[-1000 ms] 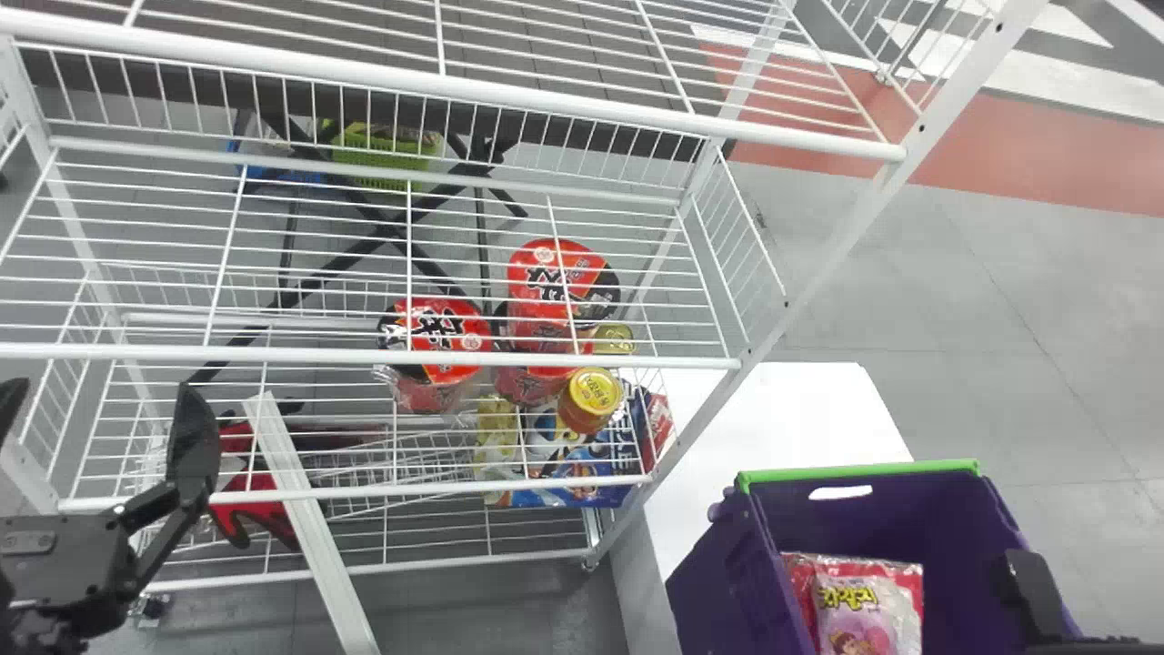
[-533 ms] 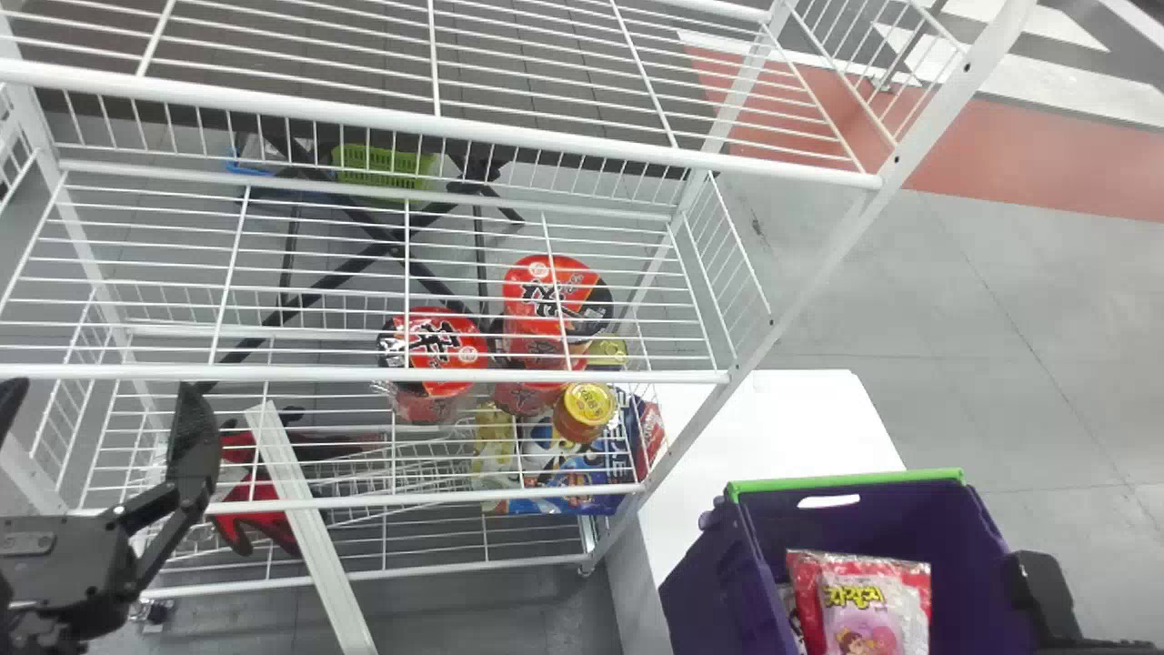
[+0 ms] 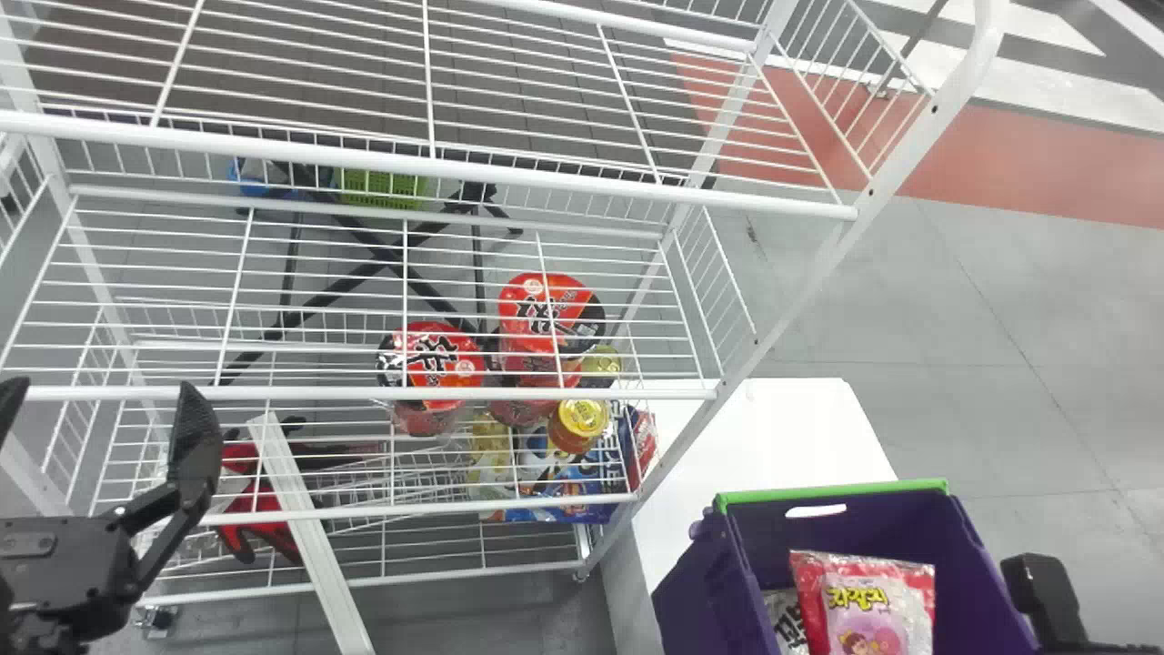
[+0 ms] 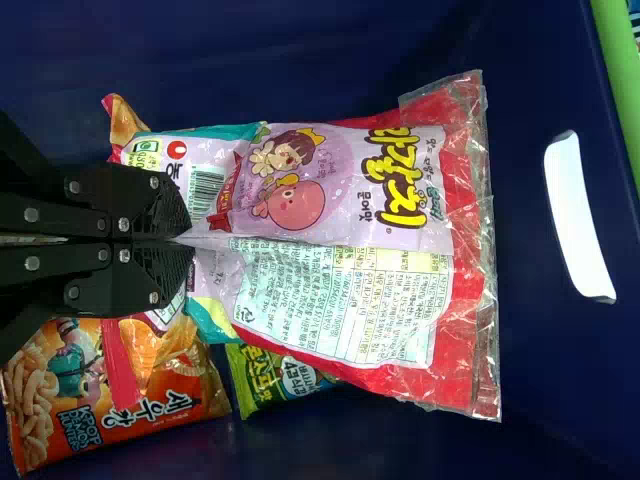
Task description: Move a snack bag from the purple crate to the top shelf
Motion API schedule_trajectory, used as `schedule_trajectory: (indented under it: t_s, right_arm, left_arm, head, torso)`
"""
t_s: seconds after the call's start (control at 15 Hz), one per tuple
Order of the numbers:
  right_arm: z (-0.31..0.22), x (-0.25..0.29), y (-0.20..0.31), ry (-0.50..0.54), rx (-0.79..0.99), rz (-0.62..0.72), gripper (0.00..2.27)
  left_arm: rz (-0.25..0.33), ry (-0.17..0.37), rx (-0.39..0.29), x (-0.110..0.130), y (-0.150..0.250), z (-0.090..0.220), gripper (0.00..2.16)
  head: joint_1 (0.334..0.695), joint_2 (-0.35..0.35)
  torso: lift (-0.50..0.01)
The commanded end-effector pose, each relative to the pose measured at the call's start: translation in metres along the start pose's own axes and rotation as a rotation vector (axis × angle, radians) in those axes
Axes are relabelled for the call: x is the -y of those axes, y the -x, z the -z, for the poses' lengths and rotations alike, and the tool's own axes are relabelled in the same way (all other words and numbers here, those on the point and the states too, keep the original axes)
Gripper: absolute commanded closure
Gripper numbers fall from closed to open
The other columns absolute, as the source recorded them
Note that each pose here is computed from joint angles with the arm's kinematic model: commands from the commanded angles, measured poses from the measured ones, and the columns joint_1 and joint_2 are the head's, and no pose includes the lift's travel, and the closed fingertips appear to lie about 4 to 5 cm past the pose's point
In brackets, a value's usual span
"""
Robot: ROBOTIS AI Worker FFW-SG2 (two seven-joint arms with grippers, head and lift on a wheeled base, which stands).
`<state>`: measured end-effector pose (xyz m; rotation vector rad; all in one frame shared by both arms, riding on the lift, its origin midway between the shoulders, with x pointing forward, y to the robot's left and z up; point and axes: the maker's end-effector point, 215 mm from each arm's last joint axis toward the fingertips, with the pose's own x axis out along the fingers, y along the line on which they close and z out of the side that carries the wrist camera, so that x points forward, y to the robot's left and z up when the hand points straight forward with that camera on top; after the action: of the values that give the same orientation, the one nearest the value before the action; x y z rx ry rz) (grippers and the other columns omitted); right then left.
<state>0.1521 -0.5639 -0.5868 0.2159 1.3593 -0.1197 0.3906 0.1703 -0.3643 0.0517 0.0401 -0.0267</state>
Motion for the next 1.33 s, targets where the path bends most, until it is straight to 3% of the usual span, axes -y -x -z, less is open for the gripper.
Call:
schedule_trajectory:
  t_s: [0.0, 1.27]
  right_arm:
    - [0.000, 0.000, 0.001, 0.000, 0.003, 0.000, 1.30]
    - [-0.016, -0.014, 0.012, 0.003, 0.041, -0.004, 1.30]
  left_arm:
    - [0.001, -0.002, 0.001, 0.000, 0.000, 0.000, 0.12]
    - [-0.006, -0.014, -0.002, -0.002, -0.006, -0.001, 0.12]
  head:
    - [0.695, -0.350]
    - [0.695, -0.350]
  torso:
    - [-0.269]
    - [-0.193]
